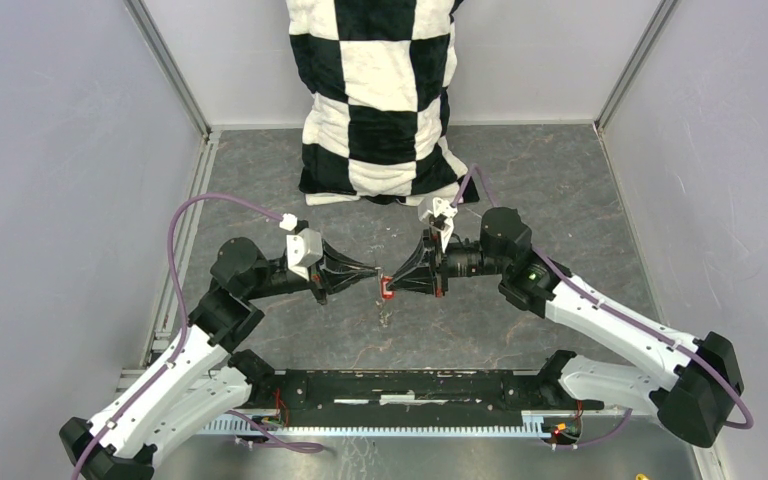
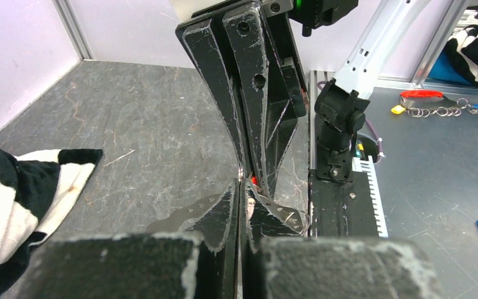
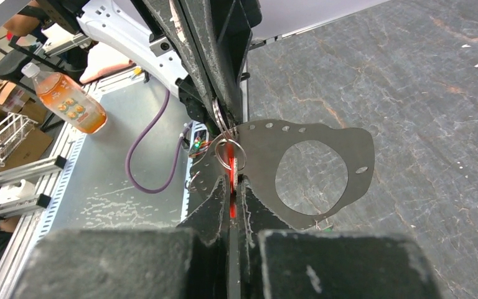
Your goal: Put the keys on the keyring
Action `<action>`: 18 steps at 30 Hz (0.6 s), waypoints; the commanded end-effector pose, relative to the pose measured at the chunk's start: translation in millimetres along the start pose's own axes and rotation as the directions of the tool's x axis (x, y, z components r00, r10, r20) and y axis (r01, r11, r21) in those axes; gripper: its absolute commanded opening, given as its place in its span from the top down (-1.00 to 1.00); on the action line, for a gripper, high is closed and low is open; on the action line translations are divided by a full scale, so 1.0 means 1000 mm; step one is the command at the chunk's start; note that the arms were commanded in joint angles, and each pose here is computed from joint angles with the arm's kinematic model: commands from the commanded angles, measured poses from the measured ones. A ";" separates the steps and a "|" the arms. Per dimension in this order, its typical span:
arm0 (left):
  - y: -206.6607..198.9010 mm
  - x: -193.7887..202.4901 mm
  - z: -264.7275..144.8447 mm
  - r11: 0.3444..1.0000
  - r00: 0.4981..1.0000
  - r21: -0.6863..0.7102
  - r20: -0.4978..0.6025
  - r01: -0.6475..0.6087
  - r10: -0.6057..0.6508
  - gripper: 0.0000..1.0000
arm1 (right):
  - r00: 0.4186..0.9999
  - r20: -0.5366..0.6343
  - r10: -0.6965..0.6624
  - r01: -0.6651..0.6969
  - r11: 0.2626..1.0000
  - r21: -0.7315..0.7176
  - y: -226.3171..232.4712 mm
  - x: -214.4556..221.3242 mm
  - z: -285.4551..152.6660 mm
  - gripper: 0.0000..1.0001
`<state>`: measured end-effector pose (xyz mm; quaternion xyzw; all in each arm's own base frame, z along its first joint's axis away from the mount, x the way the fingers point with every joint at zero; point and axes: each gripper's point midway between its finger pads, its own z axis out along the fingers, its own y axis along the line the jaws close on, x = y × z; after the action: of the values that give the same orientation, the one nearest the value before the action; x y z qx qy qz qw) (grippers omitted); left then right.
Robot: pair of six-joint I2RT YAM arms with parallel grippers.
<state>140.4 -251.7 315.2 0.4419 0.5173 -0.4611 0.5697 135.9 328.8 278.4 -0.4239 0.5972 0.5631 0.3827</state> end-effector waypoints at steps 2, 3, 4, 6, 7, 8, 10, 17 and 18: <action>-0.004 -0.033 0.002 0.998 0.995 0.023 0.086 -0.050 0.048 0.96 | 0.999 -0.041 -0.016 0.013 0.998 -0.069 0.008 -0.001 0.002 0.77; -0.005 -0.033 0.002 0.998 0.995 0.030 0.085 -0.051 0.048 0.96 | 0.999 -0.046 -0.018 0.015 0.997 -0.076 0.008 -0.001 0.003 0.69; -0.006 -0.033 0.002 0.998 0.995 0.038 0.084 -0.052 0.049 0.96 | 0.998 -0.056 -0.019 0.015 0.997 -0.075 0.008 -0.001 0.003 0.61; -0.008 -0.031 0.002 0.997 0.996 0.050 0.081 -0.052 0.048 0.96 | 0.996 -0.077 -0.039 0.034 0.998 -0.058 0.004 -0.002 0.003 0.38; -0.008 -0.031 0.003 0.997 0.996 0.053 0.079 -0.051 0.047 0.96 | 0.995 -0.083 -0.050 0.046 0.998 -0.051 0.002 -0.002 0.003 0.31; -0.009 -0.029 0.003 0.997 0.996 0.056 0.077 -0.049 0.045 0.96 | 0.995 -0.080 -0.064 0.059 0.997 -0.057 0.003 -0.004 0.003 0.27; -0.009 -0.031 0.003 0.997 0.995 0.055 0.081 -0.057 0.053 0.96 | 0.994 -0.094 -0.063 0.058 0.997 -0.048 0.004 -0.001 0.000 0.15; -0.020 -0.010 -0.001 0.992 0.999 0.121 0.018 -0.038 0.036 0.96 | 0.976 -0.114 -0.186 0.196 0.977 0.084 -0.010 -0.026 -0.017 -0.30; -0.022 -0.004 -0.002 0.990 0.999 0.135 0.003 -0.033 0.033 0.96 | 0.974 -0.109 -0.196 0.206 0.975 0.087 -0.010 -0.029 -0.018 -0.32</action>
<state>132.0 -255.0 313.9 0.4602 0.5033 -0.4761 0.5552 142.8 321.6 268.1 -0.4750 0.6214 0.5071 0.3621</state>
